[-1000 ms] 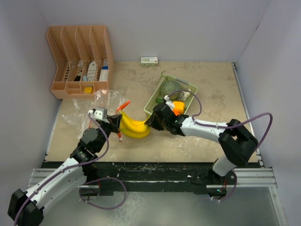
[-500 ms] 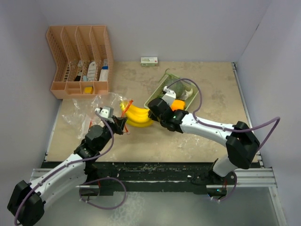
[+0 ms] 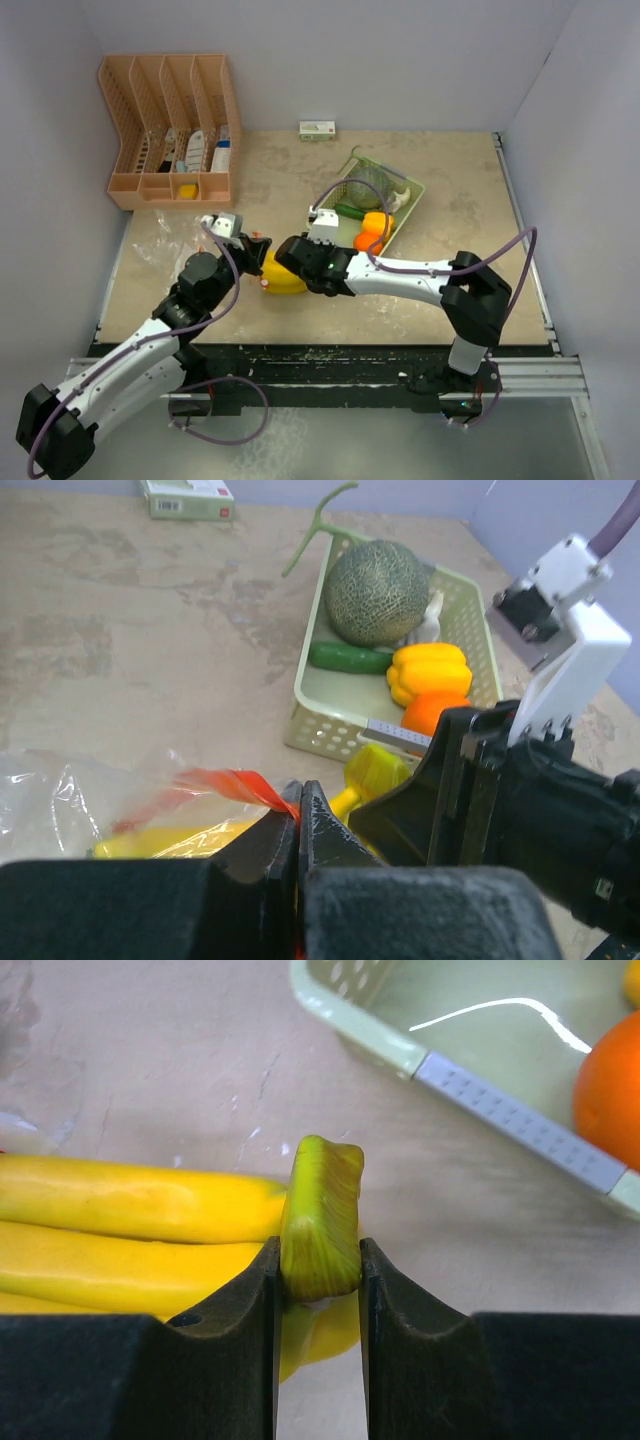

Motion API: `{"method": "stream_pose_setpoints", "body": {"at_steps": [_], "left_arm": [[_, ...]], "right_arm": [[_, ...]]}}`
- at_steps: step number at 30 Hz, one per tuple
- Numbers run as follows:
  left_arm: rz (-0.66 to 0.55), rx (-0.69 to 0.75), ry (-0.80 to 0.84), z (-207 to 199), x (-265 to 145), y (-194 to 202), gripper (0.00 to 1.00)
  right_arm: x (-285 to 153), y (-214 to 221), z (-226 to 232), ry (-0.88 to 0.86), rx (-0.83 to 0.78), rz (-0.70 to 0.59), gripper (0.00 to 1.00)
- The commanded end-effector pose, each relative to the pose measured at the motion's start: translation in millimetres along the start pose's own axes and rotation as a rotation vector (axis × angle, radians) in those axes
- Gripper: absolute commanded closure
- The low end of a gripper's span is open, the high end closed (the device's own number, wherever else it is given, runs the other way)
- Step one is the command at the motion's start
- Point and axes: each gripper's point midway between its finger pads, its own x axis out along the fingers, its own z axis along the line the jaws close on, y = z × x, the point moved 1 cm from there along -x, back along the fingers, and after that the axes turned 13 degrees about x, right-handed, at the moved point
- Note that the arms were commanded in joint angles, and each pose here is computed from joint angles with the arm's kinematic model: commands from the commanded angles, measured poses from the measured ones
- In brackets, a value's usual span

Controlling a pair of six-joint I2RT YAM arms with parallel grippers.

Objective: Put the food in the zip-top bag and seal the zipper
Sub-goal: Place the fake fruit in the zipper food storage bag.

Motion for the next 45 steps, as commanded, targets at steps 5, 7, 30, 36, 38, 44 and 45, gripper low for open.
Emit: {"method": "stream_pose_setpoints", "body": {"at_steps": [5,7,30,36,38,44,45], "left_arm": [[-0.167,0.034,-0.026,4,-31,-71,1.0],[-0.153,0.038,-0.059,11,-38,-66,1.0],[0.007,0.022,-0.171,34,-28,11,1.0],[-0.006,0.008,-0.157,30,-29,4,1.0],[-0.008,0.004,-0.153,29,-30,3,1.0],[-0.012,-0.021,-0.139,26,-28,3,1.0],[-0.012,-0.026,-0.137,26,-27,4,1.0]], "right_arm": [[-12,-6,-13,0.05,-0.048,-0.049,1.0],[-12,-5,-18,0.064,-0.054,-0.048,1.0],[-81,-96,-38,-0.1,0.072,-0.29,1.0],[-83,-85,-1,-0.351,0.228,-0.253,1.0],[-84,-83,11,-0.424,0.252,-0.249,1.0],[-79,-73,32,-0.53,0.302,-0.238,1.0],[-77,-70,33,-0.536,0.311,-0.233,1.0]]}}
